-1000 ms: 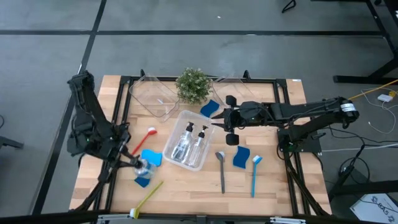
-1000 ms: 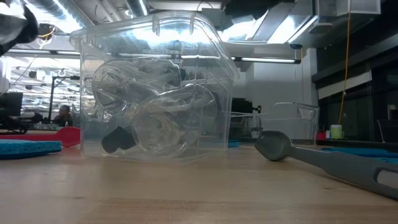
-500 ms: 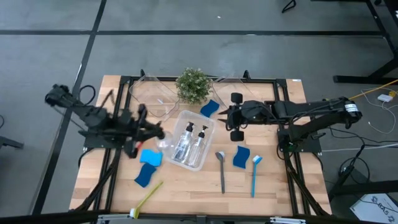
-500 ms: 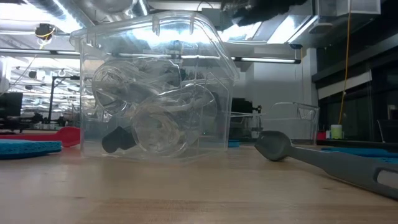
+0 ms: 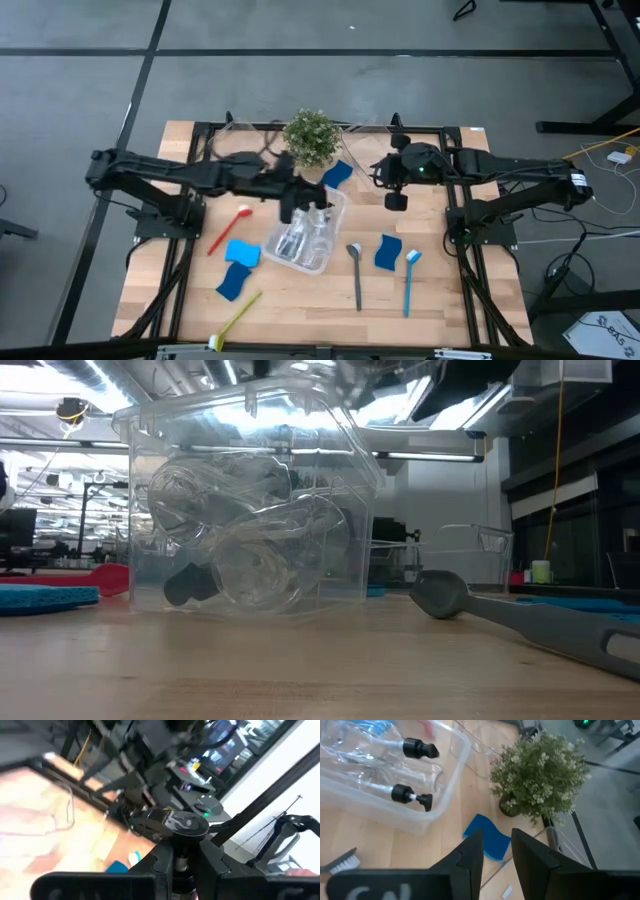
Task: Pick & Place Kitchen Sink Supplies
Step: Put the liquid dispenser bottle into the white bin
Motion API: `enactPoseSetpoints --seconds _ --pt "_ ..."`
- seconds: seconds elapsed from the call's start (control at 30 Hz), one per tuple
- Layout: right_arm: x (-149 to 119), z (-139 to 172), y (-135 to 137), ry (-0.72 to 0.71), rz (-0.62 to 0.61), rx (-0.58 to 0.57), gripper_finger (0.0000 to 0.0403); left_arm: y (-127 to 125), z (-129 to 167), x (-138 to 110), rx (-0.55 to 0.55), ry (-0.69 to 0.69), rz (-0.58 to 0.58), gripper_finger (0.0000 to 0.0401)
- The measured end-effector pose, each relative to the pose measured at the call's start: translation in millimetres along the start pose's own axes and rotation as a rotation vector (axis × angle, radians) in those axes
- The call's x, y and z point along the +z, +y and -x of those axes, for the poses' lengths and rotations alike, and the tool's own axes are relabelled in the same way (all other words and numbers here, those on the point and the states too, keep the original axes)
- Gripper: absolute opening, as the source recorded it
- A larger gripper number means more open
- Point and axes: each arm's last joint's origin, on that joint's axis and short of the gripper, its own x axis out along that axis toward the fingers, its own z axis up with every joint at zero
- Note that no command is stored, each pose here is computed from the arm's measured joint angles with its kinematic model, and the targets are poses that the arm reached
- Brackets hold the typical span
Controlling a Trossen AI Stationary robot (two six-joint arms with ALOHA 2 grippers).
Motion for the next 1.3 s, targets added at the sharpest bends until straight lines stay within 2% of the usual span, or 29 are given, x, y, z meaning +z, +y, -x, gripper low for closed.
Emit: enactPoseSetpoints --seconds 0.17,0.3,0.4,0.47,0.6,0.7,0.93,1.3 --pt "-3 0 -1 0.028 -0.001 0.001 0.01 12 -17 3 0.033 0.078 0.051 0.0041" --pt "-6 0 -1 0.053 0.006 0.009 0.01 13 -16 8 0.086 0.127 0.057 0.0032" --pt "-7 0 0 0.069 0.006 0.015 0.01 12 -15 8 0.084 0.152 0.065 0.0029" --pt "-7 0 0 0.064 0.005 0.03 0.01 13 -15 5 0.085 0.185 0.083 0.003" --pt "-6 0 1 0.047 -0.006 0.055 0.01 29 -21 -9 0.194 0.3 0.102 0.0031" --pt "-5 -1 1 0.037 -0.017 0.053 0.01 37 -29 -15 0.222 0.315 0.107 0.0032" --pt "-5 -1 1 0.037 -0.027 0.052 0.01 41 -37 -15 0.148 0.346 0.082 0.0056" --pt "-5 -1 1 0.037 -0.047 0.058 0.01 54 -36 -6 0.179 0.323 -0.033 0.0119"
